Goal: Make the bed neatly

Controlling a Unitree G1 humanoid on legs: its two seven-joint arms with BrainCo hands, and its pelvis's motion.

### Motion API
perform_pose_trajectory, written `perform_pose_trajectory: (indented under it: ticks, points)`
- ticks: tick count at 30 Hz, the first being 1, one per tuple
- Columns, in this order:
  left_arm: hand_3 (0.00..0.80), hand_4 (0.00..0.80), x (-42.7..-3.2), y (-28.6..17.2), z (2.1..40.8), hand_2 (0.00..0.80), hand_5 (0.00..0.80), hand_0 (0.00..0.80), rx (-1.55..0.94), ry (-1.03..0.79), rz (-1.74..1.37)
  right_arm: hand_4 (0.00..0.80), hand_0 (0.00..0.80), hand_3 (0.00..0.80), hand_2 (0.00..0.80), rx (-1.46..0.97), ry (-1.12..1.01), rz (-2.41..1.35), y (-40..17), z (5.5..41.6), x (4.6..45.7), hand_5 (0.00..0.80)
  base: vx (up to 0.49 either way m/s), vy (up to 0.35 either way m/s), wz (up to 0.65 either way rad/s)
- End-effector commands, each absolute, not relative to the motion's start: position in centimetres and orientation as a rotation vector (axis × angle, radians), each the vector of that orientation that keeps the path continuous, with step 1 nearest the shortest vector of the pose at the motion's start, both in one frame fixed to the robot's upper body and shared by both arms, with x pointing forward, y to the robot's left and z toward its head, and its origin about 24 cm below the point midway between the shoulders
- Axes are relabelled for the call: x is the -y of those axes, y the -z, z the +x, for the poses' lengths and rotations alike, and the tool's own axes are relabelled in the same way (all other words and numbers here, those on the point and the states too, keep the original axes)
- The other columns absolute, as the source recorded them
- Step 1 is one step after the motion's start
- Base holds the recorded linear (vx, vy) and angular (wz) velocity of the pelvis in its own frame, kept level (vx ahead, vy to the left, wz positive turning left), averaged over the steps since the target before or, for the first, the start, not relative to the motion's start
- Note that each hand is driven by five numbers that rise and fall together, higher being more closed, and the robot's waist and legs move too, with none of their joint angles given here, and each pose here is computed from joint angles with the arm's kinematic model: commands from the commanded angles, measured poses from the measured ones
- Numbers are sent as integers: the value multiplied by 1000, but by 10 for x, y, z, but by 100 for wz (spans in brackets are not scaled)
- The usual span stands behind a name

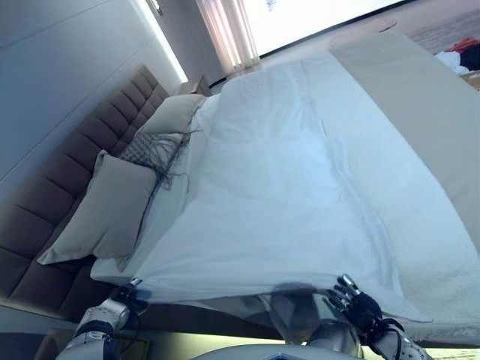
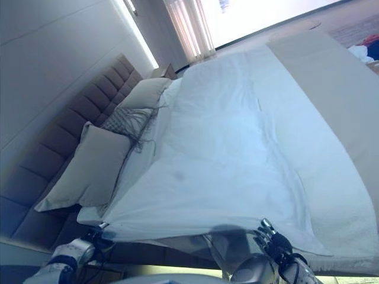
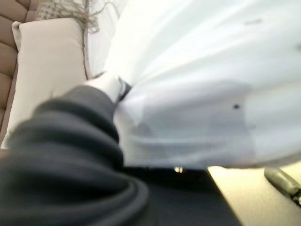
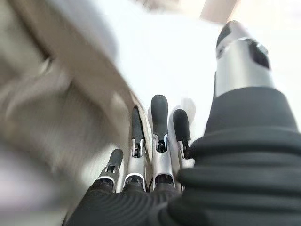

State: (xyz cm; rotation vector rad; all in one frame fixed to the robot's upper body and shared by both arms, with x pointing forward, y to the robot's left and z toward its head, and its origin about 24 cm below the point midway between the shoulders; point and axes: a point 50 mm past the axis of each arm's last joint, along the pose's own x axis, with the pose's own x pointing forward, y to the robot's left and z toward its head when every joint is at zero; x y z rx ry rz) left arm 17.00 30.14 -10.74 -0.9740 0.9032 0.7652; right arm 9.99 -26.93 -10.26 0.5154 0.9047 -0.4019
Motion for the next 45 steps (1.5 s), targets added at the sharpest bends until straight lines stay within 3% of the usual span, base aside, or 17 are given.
perform_pose_trajectory:
  ticks: [1,6,14,22,33,39,45]
  points:
    - [800,800,-471,-56,181,800,800,800,-160,-1038,-713,0,0,0,0,-790,612,519,110,104,291,0,-12,-66,14]
    - [800,800,-468,-61,193,800,800,800,-145,-1005,-714,0,0,0,0,-756,860,561,117,72,332,0,-1,-49,2]
    - [800,800,-477,-61,177,800,800,800,-147,-1052,-711,0,0,0,0,-629,1203,523,91,28,393,0,-9,-30,-9]
    - [800,800,-483,-69,169,800,800,800,-145,-1077,-646,0,0,0,0,-678,1465,461,65,-24,431,0,10,-11,-5]
    - [800,800,-490,-100,168,800,800,800,-82,-1106,-557,0,0,0,0,-661,1473,503,53,-35,443,0,14,34,-5]
    - [800,800,-521,-115,113,800,800,800,-21,-1317,-615,0,0,0,0,-620,1456,512,47,-26,449,0,13,57,-7]
    - [800,800,-525,-90,72,800,800,800,-144,-1405,-646,0,0,0,0,-620,1417,505,47,-14,449,0,25,41,-5]
